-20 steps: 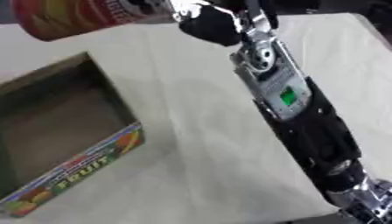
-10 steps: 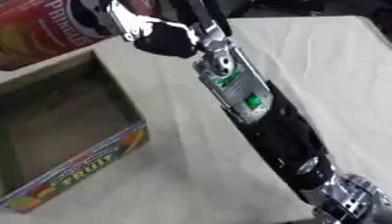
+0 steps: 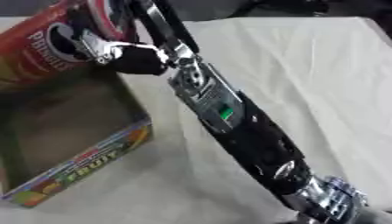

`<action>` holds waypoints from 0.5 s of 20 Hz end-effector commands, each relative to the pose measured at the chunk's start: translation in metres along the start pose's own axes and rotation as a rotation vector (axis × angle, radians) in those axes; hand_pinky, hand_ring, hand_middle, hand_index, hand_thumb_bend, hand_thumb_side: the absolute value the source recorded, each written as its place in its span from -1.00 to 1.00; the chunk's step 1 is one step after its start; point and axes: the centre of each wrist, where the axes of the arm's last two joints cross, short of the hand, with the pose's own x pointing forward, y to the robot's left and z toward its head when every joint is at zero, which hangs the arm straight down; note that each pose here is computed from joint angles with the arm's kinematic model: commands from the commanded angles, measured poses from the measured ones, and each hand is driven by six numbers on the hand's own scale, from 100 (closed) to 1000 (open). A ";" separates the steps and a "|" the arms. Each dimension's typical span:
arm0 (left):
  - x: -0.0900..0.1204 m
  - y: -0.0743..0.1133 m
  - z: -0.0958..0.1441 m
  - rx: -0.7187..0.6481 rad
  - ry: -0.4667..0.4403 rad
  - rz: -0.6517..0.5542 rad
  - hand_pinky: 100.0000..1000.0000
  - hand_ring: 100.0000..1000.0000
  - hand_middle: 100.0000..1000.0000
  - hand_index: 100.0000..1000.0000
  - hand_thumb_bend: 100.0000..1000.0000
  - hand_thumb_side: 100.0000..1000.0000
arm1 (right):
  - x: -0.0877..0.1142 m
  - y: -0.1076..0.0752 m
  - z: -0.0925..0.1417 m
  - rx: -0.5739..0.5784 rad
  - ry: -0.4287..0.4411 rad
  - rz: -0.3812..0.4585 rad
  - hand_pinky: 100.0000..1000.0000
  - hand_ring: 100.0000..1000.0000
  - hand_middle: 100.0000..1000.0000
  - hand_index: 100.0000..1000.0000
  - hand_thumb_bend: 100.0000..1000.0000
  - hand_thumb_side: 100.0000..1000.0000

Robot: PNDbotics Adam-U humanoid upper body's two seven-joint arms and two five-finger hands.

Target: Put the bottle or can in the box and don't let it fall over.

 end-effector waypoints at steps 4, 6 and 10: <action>0.010 0.007 -0.007 0.019 -0.050 -0.007 -0.16 0.56 0.76 0.33 -0.74 0.16 | -0.010 0.012 0.002 -0.001 0.027 0.009 -1.00 0.18 -0.50 -0.60 -1.00 -1.00; 0.010 0.007 -0.007 0.020 -0.047 -0.008 -0.16 0.56 0.76 0.33 -0.74 0.16 | -0.014 0.013 0.006 0.001 0.042 0.015 -1.00 0.19 -0.50 -0.59 -1.00 -1.00; 0.009 0.008 -0.006 0.022 -0.045 -0.009 -0.16 0.56 0.76 0.33 -0.74 0.16 | -0.020 0.013 0.011 0.009 0.068 0.026 -1.00 0.44 -0.31 -0.45 -1.00 -1.00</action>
